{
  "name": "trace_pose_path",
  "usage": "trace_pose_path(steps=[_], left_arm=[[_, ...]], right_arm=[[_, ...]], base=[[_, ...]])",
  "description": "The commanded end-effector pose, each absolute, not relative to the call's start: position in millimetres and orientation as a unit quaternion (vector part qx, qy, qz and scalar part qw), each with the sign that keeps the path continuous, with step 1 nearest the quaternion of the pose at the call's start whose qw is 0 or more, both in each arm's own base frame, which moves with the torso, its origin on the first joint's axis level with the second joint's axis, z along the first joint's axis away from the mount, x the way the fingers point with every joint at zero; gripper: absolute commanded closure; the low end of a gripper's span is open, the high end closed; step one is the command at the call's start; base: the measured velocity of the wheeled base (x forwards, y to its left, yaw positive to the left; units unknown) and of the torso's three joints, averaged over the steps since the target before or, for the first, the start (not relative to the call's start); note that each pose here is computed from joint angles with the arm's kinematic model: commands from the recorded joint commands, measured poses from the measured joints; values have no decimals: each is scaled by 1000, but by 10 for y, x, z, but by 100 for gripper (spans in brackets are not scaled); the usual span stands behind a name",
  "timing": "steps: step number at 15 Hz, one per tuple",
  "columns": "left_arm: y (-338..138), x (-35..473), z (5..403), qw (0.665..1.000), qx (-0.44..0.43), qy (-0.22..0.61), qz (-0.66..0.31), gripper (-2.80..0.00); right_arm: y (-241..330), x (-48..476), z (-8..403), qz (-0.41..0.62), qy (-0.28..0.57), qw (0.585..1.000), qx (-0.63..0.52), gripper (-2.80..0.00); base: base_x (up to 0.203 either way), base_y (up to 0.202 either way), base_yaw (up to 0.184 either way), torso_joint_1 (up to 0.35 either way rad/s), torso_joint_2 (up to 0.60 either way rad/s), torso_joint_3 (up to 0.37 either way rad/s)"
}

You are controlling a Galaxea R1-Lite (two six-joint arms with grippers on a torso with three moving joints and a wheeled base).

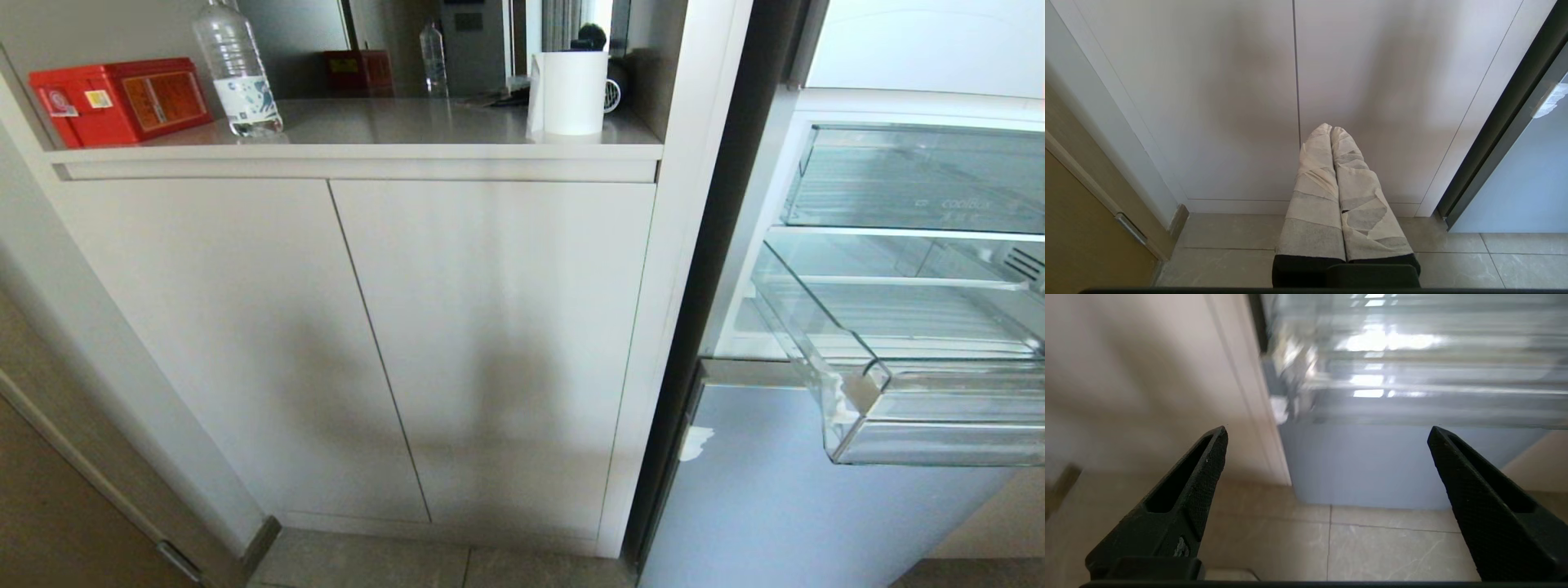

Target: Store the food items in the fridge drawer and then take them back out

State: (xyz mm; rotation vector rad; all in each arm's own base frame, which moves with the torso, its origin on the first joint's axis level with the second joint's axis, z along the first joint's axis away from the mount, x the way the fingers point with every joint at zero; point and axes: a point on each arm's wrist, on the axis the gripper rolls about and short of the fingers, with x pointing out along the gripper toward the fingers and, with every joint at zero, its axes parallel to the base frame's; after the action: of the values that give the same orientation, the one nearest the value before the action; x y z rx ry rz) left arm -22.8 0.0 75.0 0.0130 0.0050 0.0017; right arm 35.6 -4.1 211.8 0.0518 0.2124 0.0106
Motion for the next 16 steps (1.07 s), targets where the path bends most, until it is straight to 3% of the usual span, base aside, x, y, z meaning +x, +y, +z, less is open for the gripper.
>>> trace_pose_path(steps=[1, 9, 10, 13, 16], left_arm=[[0, -227, 750, 1000, 7, 3, 2, 0], [0, -227, 750, 1000, 7, 3, 1, 0], [0, -227, 750, 1000, 7, 3, 1, 0], [0, -227, 750, 1000, 7, 3, 2, 0], [0, -227, 750, 1000, 6, 3, 1, 0]], right_arm=[[18, 183, 1897, 29, 101, 994, 5, -280], [32, -132, 1008, 51, 71, 995, -40, -280], [30, -121, 914, 52, 52, 996, -46, 0], [23, -222, 844, 42, -28, 997, -62, 0], [14, -229, 777, 25, -15, 997, -69, 0]], base=[[0, 0, 0, 0, 0, 0], [0, 0, 0, 0, 0, 0], [0, 0, 0, 0, 0, 0], [0, 0, 0, 0, 0, 0], [0, 0, 0, 0, 0, 0]])
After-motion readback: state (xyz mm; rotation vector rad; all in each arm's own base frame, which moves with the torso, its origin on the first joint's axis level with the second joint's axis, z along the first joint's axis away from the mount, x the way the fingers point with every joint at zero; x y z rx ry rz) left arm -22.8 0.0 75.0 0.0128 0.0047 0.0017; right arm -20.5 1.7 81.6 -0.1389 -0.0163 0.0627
